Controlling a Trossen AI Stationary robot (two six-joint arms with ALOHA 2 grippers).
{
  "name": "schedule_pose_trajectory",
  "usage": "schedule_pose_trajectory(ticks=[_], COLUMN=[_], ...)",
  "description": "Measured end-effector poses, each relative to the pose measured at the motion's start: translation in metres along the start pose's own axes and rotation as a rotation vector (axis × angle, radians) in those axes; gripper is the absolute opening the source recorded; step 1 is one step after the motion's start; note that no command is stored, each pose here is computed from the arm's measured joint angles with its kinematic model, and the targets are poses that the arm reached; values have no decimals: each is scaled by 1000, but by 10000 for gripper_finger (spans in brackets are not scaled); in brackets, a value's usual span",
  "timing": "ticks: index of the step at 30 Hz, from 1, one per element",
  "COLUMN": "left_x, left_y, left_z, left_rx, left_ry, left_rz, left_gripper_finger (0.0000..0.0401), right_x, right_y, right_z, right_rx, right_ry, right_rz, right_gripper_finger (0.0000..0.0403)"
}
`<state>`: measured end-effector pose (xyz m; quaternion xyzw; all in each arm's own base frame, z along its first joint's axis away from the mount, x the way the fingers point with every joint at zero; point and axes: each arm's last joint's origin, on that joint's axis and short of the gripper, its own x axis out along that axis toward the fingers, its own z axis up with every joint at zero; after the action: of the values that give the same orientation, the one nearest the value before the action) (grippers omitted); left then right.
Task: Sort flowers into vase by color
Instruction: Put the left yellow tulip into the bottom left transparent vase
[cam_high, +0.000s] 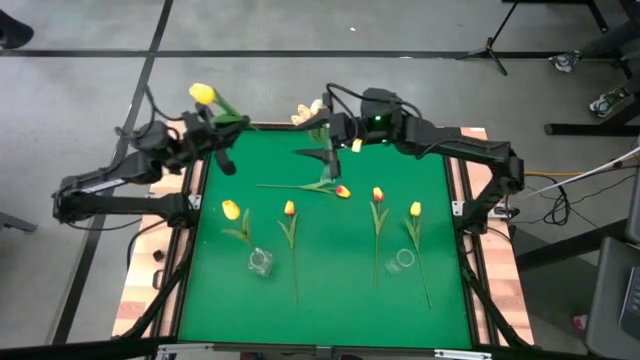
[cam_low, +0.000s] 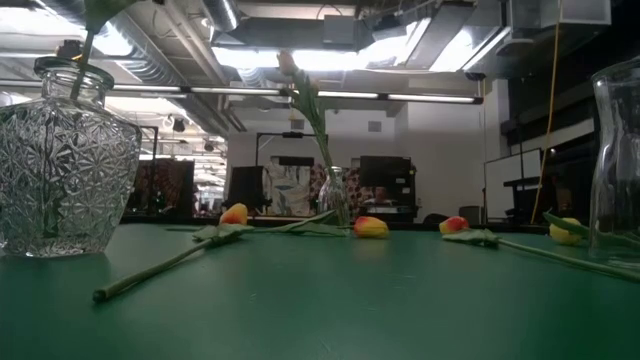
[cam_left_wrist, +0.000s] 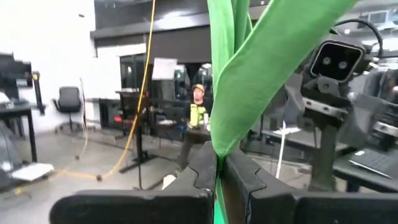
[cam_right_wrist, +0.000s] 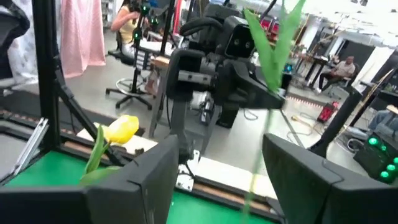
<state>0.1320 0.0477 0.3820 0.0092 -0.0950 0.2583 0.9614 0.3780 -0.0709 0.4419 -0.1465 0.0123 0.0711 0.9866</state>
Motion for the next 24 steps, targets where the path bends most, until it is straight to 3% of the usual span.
schedule_pose_trajectory(ticks=[4, 9, 16, 20, 24], left_x=[-20, -42, -53, -49, -40], left_y=[0, -7, -22, -35, -56], left_z=[-3, 3, 8, 3, -7], left_rx=[-44, -141, -162, -175, -142], left_ry=[84, 82, 65, 107, 171], left_rz=[-108, -421, -787, -884, -898], left_gripper_finger=[5, 5, 5, 5, 5], right_x=[-19, -38, -43, -44, -44], right_y=[1, 2, 3, 3, 4], right_z=[13, 24, 25, 24, 22], right_rx=[-35, -56, -52, -44, -33], right_ry=[43, 82, 111, 136, 150], right_rz=[-69, -142, -166, -181, -176], right_gripper_finger=[234, 234, 234, 234, 234])
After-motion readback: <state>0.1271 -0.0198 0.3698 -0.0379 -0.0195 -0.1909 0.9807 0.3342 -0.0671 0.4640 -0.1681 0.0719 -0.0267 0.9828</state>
